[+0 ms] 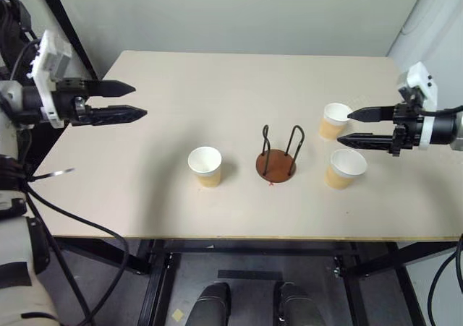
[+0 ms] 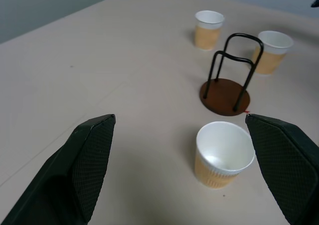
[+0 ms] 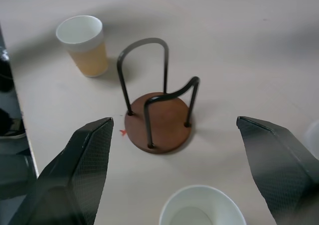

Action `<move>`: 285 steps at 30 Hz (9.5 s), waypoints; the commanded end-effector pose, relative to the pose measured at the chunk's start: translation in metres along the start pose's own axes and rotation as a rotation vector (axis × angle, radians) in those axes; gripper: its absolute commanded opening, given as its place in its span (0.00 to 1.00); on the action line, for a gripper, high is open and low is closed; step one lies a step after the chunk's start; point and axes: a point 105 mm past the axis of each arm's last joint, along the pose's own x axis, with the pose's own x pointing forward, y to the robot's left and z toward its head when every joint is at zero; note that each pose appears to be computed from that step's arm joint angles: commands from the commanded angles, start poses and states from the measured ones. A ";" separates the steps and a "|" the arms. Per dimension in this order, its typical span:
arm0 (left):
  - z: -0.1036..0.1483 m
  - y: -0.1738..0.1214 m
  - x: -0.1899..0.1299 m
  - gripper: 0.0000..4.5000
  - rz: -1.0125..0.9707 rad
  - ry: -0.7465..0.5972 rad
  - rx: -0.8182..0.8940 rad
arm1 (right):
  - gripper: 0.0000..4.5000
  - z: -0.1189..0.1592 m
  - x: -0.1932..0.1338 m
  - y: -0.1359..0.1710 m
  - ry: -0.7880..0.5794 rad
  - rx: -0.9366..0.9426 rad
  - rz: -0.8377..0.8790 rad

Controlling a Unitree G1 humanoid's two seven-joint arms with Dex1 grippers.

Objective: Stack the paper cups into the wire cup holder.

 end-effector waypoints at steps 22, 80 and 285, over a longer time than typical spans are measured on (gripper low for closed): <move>0.048 -0.039 0.043 0.99 -0.267 -0.009 0.200 | 0.91 -0.019 0.033 0.005 0.096 0.008 -0.025; 0.008 -0.068 0.005 1.00 -0.220 0.136 0.114 | 0.01 -0.023 0.115 0.062 0.098 -0.042 0.334; -0.062 -0.060 0.087 1.00 -0.464 0.604 0.831 | 0.99 0.110 0.027 0.092 0.009 -0.367 0.461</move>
